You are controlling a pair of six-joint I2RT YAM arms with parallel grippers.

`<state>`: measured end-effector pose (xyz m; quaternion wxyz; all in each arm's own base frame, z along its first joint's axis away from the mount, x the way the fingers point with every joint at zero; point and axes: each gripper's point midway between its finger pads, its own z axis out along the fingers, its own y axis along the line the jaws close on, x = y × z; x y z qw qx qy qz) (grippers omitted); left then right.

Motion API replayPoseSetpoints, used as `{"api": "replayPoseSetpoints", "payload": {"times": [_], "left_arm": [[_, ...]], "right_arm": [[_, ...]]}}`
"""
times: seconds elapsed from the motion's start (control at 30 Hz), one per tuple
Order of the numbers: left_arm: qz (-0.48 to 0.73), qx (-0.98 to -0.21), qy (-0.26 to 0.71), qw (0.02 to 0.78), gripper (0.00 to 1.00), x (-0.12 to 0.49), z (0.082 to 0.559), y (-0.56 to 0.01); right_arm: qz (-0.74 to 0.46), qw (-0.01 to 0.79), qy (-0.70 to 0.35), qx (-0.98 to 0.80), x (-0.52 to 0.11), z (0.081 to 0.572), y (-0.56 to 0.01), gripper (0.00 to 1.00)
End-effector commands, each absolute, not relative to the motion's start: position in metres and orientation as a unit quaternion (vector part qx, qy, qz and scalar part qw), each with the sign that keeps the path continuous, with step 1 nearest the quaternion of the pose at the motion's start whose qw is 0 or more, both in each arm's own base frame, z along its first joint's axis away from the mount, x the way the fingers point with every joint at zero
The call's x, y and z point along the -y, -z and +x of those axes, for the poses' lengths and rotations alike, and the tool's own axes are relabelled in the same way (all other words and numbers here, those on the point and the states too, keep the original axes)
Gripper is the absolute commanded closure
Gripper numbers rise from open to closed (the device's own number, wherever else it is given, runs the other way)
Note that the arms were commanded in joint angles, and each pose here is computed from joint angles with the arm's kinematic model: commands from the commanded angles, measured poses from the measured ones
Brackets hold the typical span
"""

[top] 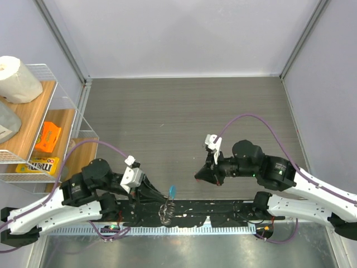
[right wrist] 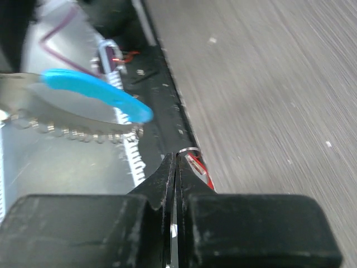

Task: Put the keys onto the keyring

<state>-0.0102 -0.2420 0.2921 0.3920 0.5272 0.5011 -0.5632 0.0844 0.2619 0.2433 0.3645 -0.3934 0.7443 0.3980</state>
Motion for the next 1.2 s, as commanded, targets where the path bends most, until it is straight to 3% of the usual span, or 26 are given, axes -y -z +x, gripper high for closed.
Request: {"api": "replayPoseSetpoints", "payload": {"times": [0.0, 0.37, 0.67, 1.17], "left_arm": [[0.537, -0.421, 0.608, 0.406, 1.00, 0.241, -0.028, -0.337], [0.543, -0.401, 0.626, 0.391, 1.00, 0.249, -0.034, -0.346], [0.548, -0.389, 0.633, 0.384, 1.00, 0.252, -0.037, -0.351], [0.541, -0.405, 0.626, 0.389, 1.00, 0.259, -0.029, -0.347]], "right_arm": [[-0.513, 0.358, -0.485, -0.610, -0.275, 0.041, -0.301, 0.94], [-0.636, 0.274, -0.554, -0.463, -0.277, -0.014, -0.336, 0.94], [-0.676, 0.219, -0.547, -0.442, -0.291, -0.034, -0.335, 0.95], [-0.672, 0.224, -0.572, -0.414, -0.313, -0.046, -0.357, 0.94]]}}
